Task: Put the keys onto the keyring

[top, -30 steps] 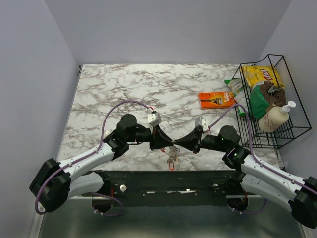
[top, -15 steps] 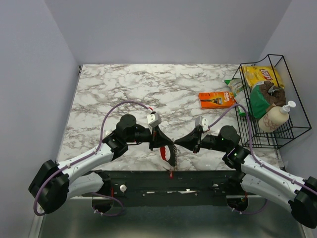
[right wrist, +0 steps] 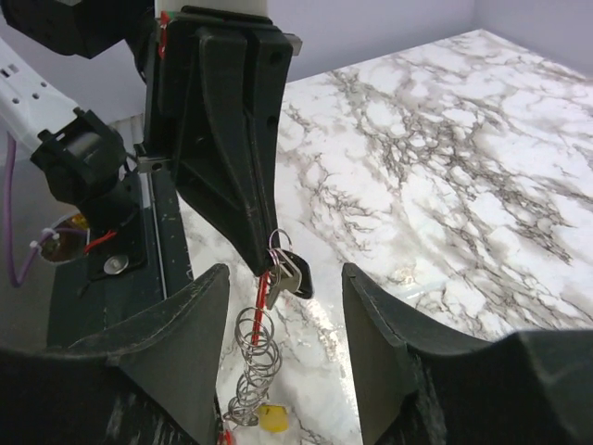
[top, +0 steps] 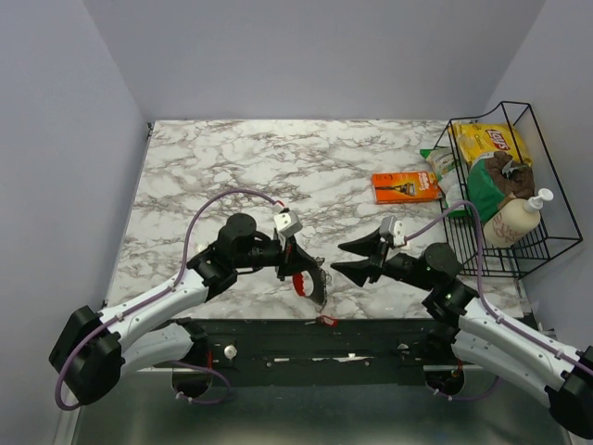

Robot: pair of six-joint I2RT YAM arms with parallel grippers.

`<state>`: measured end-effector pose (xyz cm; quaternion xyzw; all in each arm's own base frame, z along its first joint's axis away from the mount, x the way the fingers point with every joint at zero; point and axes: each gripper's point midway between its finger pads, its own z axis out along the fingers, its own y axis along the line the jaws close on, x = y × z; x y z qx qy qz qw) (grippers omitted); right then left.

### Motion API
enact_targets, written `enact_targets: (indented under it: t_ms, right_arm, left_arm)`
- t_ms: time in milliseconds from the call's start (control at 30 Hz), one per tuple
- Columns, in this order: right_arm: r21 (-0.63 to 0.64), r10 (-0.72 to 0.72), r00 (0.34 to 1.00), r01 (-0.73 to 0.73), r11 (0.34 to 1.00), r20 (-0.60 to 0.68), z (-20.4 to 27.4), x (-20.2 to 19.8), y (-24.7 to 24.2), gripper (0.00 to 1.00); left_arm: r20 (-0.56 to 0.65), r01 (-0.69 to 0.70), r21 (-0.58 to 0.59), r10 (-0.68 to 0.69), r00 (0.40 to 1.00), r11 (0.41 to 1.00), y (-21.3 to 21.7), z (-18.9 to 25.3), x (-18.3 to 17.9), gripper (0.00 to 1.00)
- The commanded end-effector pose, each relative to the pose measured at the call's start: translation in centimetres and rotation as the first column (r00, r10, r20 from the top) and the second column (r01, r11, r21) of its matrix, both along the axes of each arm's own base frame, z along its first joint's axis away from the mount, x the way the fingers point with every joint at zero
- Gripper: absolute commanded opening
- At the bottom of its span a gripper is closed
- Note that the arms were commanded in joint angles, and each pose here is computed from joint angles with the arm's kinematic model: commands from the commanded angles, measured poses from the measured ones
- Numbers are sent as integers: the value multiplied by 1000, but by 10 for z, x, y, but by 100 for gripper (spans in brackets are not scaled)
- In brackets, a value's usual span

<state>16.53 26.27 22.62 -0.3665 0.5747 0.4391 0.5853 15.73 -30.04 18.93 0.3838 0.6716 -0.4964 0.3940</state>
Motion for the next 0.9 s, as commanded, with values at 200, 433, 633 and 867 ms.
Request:
enact_targets:
  t_ms: [200,433,633,867]
  right_arm:
    - [-33,-61,995,58,998,-84,-15,16,2,62]
    - [-53,69,990,-76,996,-120,-27,5,10,53]
    - [-57,211,971,-218,974,-115,-31,-9,12,44]
    - [-73,344,934,-351,933,-94,-24,-20,21,41]
  left_arm:
    - [138,-148,109,132,981,983,3,-7,23,0]
    - [198,-231,136,202,959,964,8,-18,36,0]
    - [283,-259,103,221,933,960,13,-17,40,0]
    - [345,-275,51,242,907,960,18,-13,39,0]
